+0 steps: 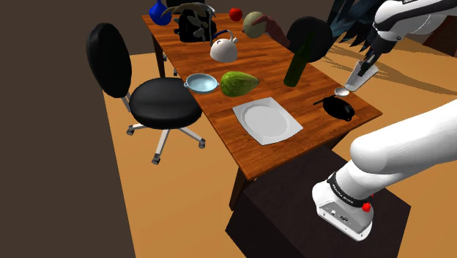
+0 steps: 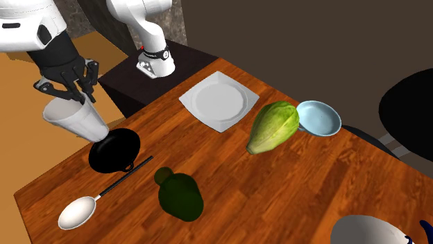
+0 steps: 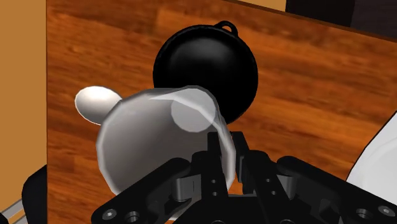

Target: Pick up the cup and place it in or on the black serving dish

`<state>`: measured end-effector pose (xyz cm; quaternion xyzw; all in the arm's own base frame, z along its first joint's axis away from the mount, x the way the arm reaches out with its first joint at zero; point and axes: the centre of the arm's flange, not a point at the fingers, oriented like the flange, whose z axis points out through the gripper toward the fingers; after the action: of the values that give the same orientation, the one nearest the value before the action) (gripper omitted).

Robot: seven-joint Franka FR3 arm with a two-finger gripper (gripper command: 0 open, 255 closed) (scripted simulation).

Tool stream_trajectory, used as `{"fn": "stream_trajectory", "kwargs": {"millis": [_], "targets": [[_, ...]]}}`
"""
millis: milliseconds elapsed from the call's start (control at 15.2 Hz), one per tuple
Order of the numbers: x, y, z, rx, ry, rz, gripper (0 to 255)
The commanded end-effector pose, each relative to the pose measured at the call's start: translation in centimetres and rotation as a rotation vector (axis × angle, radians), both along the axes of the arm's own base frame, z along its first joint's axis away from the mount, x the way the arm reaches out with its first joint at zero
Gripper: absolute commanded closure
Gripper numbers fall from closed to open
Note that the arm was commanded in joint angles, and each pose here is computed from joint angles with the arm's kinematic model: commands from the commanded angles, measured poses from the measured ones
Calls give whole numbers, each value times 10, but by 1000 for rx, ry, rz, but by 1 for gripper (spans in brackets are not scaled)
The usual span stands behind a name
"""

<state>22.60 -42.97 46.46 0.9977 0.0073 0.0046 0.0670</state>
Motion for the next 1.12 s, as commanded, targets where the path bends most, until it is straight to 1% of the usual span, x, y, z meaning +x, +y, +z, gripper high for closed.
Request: {"fn": "stream_trajectory", "kwargs": {"millis": [0,1056], "targets": [[-1,0,-10,0,0,1,255],[-1,0,-94,0,0,1,255]]}}
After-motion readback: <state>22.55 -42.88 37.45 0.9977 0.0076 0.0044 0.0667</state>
